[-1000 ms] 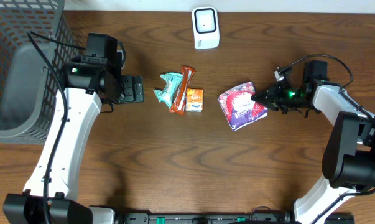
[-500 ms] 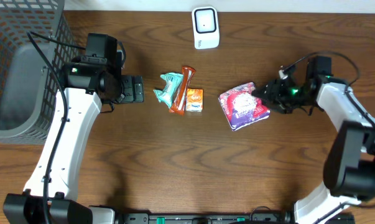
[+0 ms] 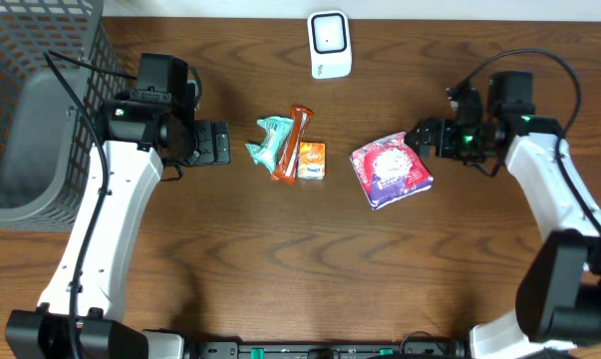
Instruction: Scan the item barcode
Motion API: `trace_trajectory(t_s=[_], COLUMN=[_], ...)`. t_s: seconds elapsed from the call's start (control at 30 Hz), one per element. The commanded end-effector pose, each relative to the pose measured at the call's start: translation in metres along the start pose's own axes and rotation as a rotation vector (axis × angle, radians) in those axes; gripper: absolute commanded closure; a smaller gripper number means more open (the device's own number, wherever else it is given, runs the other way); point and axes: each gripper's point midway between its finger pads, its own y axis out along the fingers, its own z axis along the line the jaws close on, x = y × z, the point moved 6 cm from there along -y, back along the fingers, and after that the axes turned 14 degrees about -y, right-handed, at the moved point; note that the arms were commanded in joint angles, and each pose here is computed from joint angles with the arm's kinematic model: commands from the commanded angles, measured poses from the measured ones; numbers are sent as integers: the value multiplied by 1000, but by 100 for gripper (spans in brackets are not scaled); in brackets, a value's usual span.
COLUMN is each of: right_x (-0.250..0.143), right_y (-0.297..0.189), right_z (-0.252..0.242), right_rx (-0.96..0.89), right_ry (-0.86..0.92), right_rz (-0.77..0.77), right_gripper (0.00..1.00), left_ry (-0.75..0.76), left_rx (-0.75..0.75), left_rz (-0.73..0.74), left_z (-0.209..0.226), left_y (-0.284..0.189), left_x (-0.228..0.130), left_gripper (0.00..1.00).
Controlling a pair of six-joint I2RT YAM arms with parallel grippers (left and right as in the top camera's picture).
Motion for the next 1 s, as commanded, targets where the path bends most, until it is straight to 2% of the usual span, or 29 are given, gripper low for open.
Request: trace_trajectory(t_s=[0.0, 0.1, 0.2, 0.27, 0.3, 0.33, 0.37, 0.4, 0.43, 0.5, 0.63, 0.73, 0.9, 0.97], right_x=[-11, -23, -33, -41, -47, -52, -58, -61, -66, -67, -54, -31, 32, 56], right_y=[31, 54, 74, 86, 92, 97, 102, 104, 107, 107, 97, 84, 57, 50], right_z=[-8, -10, 0, 1, -1, -2, -3, -4, -4, -4, 2, 8, 17, 23], right_rx=[5, 73, 257, 314, 324, 331, 338, 341, 347, 344, 366, 387, 402, 400], right_ry=[-32, -5, -38, -17, -1, 14, 30, 39, 61, 93, 155, 206, 328, 319], right_rz=[80, 133, 146, 170, 192, 213, 237, 249, 273, 283, 247, 167, -66, -172], right_gripper=[1, 1, 1, 6, 14, 29, 48, 54, 79, 99, 99, 99, 99, 99], left_ry=[-9, -9, -9, -10, -9, -9, -9, -10, -9, -10, -9, -9, -9, -9], left_rx=[19, 19, 19, 19, 19, 19, 19, 19, 19, 19, 19, 19, 19, 19], left_rz=[2, 2, 2, 2, 2, 2, 2, 2, 2, 2, 2, 2, 2, 2], left_z=[2, 2, 3, 3, 3, 3, 3, 2, 3, 3, 2, 3, 2, 3], left_y=[2, 2, 2, 2, 2, 2, 2, 2, 2, 2, 2, 2, 2, 2], left_x=[0, 0, 0, 0, 0, 0, 0, 0, 0, 0, 0, 0, 0, 0], left_gripper=[2, 2, 2, 2, 2, 2, 2, 2, 2, 2, 2, 2, 2, 2])
